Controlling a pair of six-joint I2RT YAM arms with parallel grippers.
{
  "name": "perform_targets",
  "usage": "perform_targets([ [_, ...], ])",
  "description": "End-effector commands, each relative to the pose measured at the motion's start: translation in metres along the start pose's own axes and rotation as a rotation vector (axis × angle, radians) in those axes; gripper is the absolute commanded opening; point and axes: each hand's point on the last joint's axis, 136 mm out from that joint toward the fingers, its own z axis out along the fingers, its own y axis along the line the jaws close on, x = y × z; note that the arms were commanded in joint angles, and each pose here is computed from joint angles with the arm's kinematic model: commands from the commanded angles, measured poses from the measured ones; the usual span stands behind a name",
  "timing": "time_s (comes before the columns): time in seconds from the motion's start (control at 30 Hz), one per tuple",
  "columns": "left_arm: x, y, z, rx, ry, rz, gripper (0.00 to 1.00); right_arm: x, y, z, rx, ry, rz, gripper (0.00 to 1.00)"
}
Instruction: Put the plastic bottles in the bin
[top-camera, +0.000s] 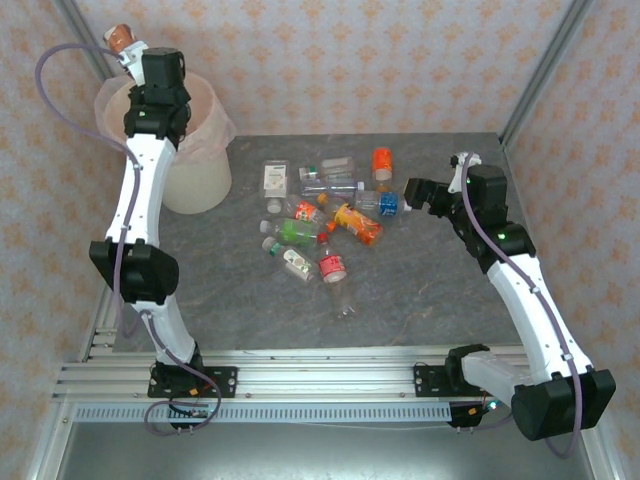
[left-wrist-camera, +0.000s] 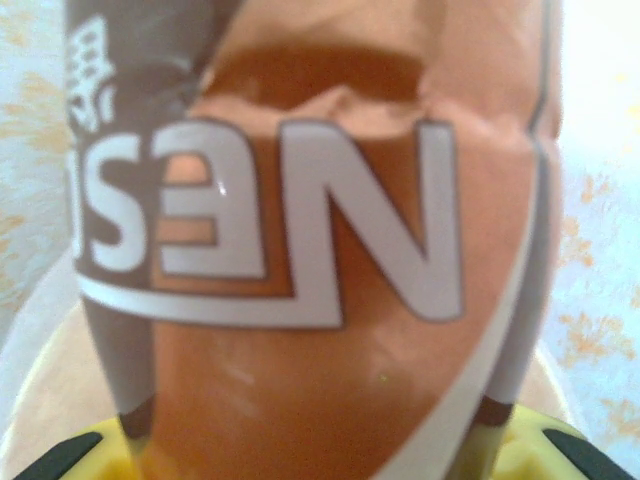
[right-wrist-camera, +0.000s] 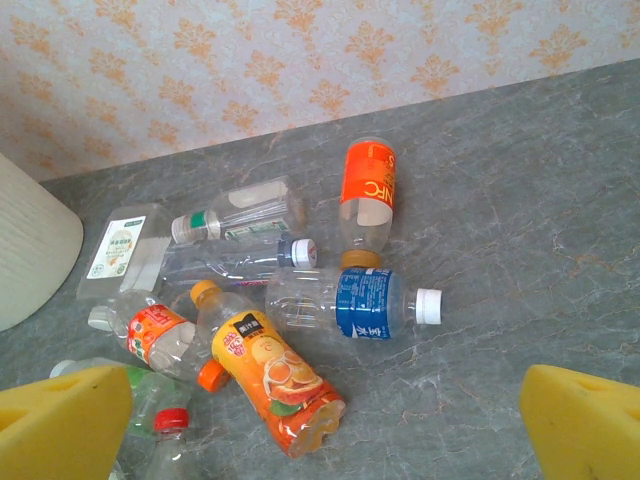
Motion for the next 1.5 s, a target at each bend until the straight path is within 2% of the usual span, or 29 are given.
perform_targets([
  [0.0, 0.028, -0.032, 0.011, 0.212, 0.122, 0.237, 0.03, -0.012, 0.005, -0.006, -0.019, -0.05, -0.012, 0.99],
  [0.07, 0.038, -0.029, 0.016, 0.208, 0.155, 0.309, 0.03, -0.01, 0.006, -0.005, -0.026, -0.044, -0.009, 0.99],
  [0.17, 0.06, -0.03, 0.023, 0.29, 0.244, 0.349, 0.04, -0.01, 0.006, -0.002, -0.029, -0.04, -0.004, 0.99],
  [0.33, 0.096, -0.029, 0.036, 0.351, 0.367, 0.379, 0.21, -0.01, 0.009, 0.004, -0.04, -0.015, 0.012, 0.99],
  [0.57, 0.112, -0.039, 0.042, 0.397, 0.417, 0.361, 0.42, -0.01, 0.012, 0.011, -0.052, 0.02, 0.03, 0.99],
  [1.03, 0.08, -0.041, 0.03, 0.39, 0.362, 0.26, 0.64, -0.009, 0.013, 0.019, -0.052, 0.055, 0.076, 0.99],
  [1.13, 0.068, -0.034, 0.025, 0.343, 0.342, 0.19, 0.71, -0.009, 0.012, 0.019, -0.047, 0.056, 0.086, 0.99],
  [1.33, 0.047, -0.036, 0.004, 0.343, 0.324, 0.015, 0.93, -0.012, 0.006, 0.019, -0.011, 0.043, 0.129, 0.99],
  [1.37, 0.043, -0.037, -0.001, 0.343, 0.318, -0.019, 0.99, -0.012, 0.005, 0.02, -0.002, 0.042, 0.137, 0.99],
  [1.47, 0.032, -0.043, -0.019, 0.354, 0.289, -0.094, 1.0, -0.014, 0.002, 0.019, 0.014, 0.03, 0.16, 0.99],
])
